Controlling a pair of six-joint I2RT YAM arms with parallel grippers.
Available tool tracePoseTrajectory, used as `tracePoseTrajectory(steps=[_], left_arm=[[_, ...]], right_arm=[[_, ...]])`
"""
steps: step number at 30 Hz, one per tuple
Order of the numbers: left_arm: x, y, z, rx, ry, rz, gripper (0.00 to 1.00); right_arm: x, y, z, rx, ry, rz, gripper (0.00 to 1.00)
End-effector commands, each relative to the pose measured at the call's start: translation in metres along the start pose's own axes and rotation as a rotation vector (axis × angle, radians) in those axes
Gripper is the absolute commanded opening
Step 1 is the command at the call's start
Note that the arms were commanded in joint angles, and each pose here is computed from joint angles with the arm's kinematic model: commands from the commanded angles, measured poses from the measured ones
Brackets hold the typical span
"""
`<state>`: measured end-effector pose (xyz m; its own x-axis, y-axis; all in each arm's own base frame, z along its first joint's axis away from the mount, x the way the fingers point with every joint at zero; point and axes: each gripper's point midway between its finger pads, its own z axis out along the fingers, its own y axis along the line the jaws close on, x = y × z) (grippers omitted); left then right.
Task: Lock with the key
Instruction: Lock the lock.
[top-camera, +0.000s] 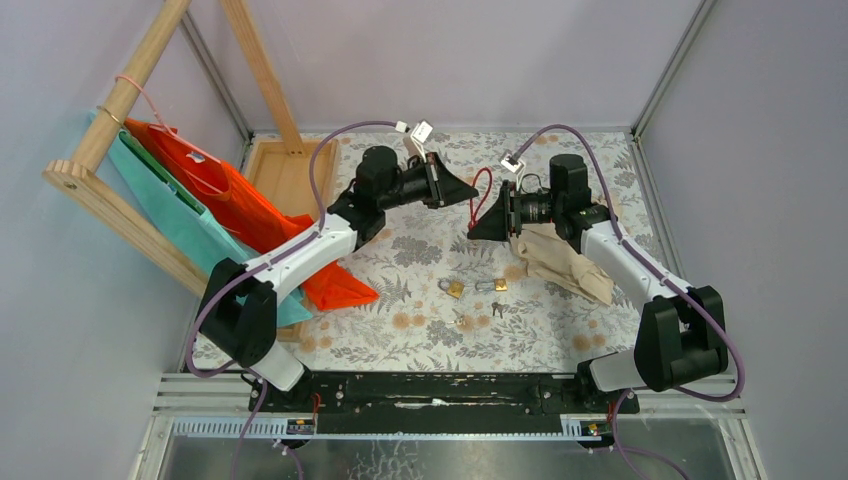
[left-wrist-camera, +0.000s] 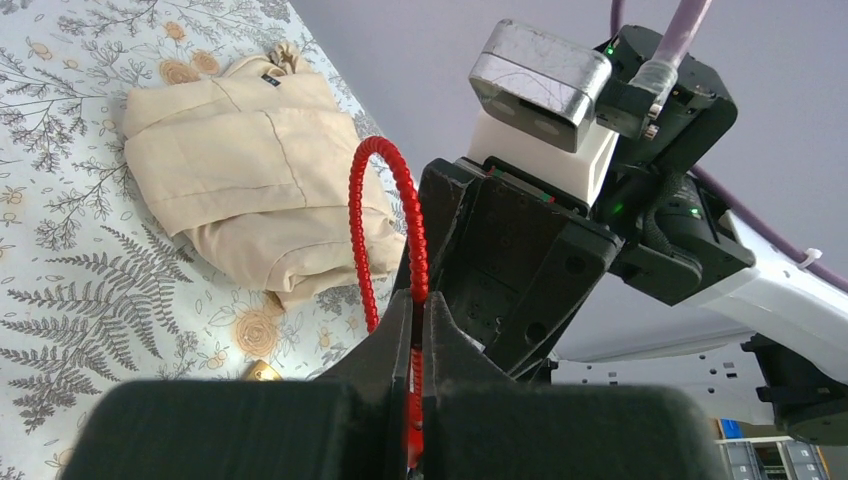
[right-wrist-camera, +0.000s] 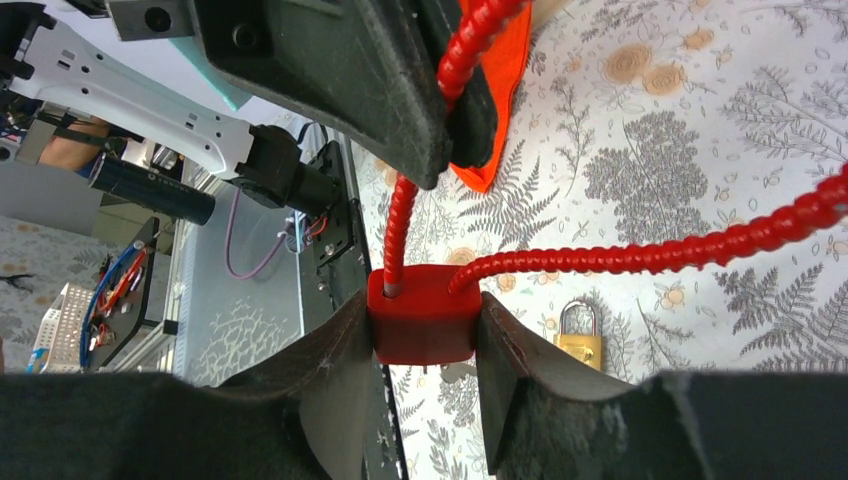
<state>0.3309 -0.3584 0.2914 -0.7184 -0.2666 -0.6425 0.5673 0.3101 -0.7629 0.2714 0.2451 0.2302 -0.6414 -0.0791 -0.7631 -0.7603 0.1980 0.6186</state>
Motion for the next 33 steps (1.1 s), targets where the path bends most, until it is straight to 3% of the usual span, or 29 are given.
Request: tracePoseTrajectory(steps=[1, 18, 24, 33], left_arm=[[0.067, 0.023, -0.002, -0.068, 0.198, -0.06, 0.0], [0.083, 0.033, 0.003, -0.108, 0.219, -0.033, 0.0], [0.06, 0.031, 0.002, -0.122, 0.178, -0.007, 0.2], [0.051, 0.031, 0.005, -0.133, 0.159, 0.012, 0.29]], right_arm=[[-0.064, 0.021, -0.01, 0.029, -0.108, -0.281, 0.0], [-0.069, 0.0, -0.013, 0.152, -0.109, -0.282, 0.0], [-0.051, -0.012, -0.014, 0.193, -0.081, -0.287, 0.0], [-0.036, -0.011, -0.006, 0.19, -0.038, -0.301, 0.0]])
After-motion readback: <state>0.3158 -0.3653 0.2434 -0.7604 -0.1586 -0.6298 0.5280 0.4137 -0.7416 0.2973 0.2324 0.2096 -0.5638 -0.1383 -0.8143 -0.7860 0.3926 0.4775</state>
